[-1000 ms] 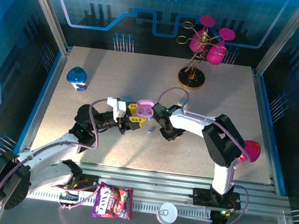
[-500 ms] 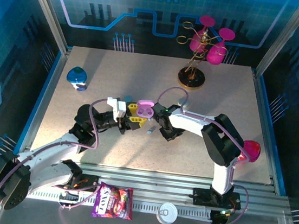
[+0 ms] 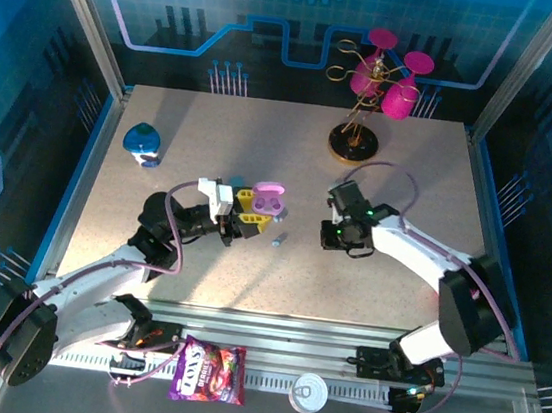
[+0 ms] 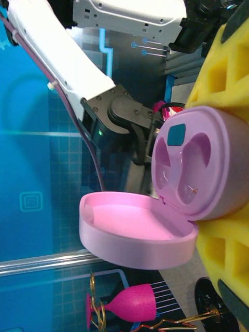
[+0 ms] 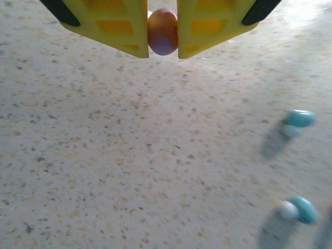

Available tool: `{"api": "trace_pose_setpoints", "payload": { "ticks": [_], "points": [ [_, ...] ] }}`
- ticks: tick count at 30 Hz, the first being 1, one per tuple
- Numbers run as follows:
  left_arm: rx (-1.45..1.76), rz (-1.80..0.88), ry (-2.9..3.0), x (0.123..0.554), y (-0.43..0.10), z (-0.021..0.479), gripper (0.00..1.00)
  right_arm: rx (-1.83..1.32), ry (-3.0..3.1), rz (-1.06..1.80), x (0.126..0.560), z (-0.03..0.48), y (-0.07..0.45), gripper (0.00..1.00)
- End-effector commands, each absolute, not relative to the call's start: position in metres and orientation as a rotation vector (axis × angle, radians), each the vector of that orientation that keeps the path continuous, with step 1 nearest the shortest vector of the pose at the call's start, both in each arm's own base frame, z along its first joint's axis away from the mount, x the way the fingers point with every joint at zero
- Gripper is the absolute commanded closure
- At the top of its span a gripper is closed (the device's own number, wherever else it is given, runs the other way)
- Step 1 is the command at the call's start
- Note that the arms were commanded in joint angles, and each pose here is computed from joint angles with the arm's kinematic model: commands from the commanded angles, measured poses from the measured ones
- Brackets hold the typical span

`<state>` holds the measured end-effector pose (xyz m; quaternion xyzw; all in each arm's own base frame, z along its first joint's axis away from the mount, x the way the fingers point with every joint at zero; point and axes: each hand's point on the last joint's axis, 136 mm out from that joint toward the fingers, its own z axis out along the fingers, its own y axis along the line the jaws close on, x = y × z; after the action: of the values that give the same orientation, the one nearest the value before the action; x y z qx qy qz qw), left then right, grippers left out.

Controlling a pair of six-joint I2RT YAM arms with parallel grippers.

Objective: Insert the wireless bluetooth earbuds into the charging case

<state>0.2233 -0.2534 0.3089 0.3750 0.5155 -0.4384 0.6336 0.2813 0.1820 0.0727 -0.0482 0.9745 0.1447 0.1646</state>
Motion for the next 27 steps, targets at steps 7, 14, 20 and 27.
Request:
{"api": "trace_pose_setpoints", "payload": {
  "ticks": [7, 14, 20, 27],
  "points": [
    [0.841, -1.004, 1.181, 0.227, -0.252, 0.307, 0.68, 0.176, 2.539, 1.264, 0.273, 0.124, 0.215, 0.86],
    [0.841, -1.013, 1.18, 0.227, -0.253, 0.307, 0.68, 0.292, 2.504, 1.445, 0.27, 0.14, 0.212, 0.86],
    [0.833, -1.008, 1.184, 0.228, -0.252, 0.303, 0.68, 0.271, 2.453, 1.666, 0.268, 0.157, 0.223, 0.87],
    [0.836, -0.999, 1.18, 0.229, -0.252, 0.303, 0.69, 0.169, 2.465, 1.745, 0.272, 0.169, 0.23, 0.88]
  ]
}}
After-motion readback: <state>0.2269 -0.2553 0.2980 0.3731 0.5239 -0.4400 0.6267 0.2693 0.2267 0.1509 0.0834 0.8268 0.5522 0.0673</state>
